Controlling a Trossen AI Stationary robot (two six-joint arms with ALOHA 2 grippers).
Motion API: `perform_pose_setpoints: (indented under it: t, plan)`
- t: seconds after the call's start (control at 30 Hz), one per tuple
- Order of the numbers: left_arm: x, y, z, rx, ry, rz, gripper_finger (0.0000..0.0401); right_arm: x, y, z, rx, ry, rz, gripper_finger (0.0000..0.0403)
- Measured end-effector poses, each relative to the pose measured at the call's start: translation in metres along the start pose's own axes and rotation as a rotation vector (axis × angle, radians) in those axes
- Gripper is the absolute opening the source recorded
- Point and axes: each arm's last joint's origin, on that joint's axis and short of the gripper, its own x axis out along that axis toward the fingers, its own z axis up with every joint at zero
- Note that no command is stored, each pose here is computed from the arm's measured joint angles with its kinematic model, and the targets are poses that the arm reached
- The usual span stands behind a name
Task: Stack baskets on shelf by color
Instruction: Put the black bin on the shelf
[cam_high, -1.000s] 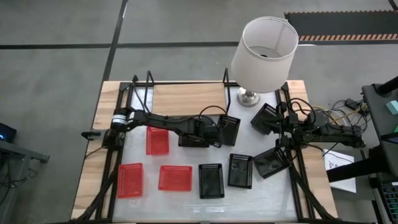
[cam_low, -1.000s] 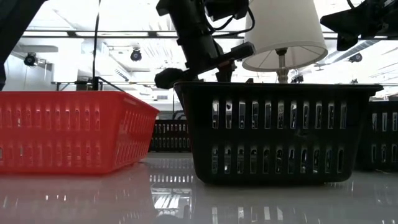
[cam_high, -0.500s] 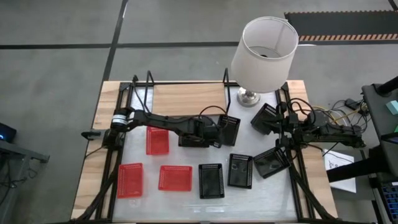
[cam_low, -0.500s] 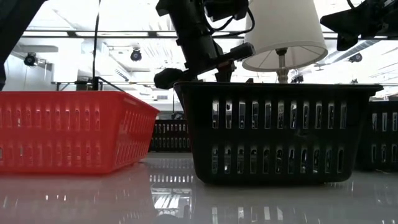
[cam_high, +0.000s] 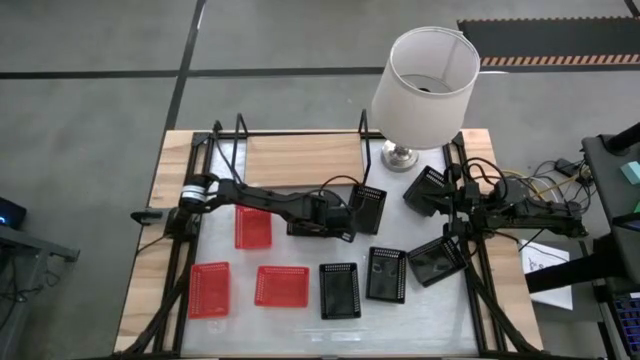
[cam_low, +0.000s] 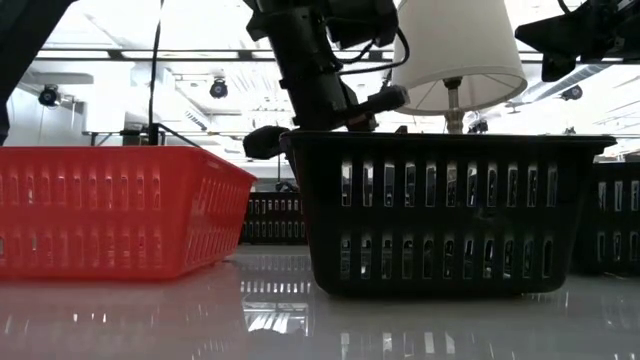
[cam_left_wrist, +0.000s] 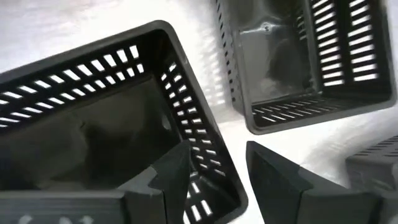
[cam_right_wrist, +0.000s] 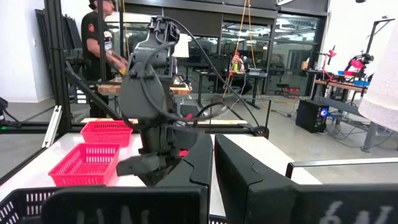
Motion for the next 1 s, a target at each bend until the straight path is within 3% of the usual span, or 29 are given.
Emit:
perform_pose_setpoints:
  t: [0.33, 0.7, 0.87, 1.0]
  plan:
    - [0.01, 0.002, -0.003, 0.008, 0.013, 0.027, 0.0119, 0.0, 0.0, 0.0, -0.002, -0.001, 0.0, 0.0011]
    - [0.009, 0.001, -0.007, -0.017, 0.025, 0.028, 0.0011, 0.0, 0.0, 0.0, -0.001, -0.001, 0.0, 0.0011]
    - [0.003, 0.001, -0.012, -0.011, 0.038, 0.034, 0.0007, 0.0, 0.0, 0.0, -0.002, -0.001, 0.0, 0.0011]
    - [-0.018, 0.001, -0.017, 0.074, 0.051, 0.034, 0.0002, 0.0, 0.0, 0.0, -0.003, -0.001, -0.001, 0.0011]
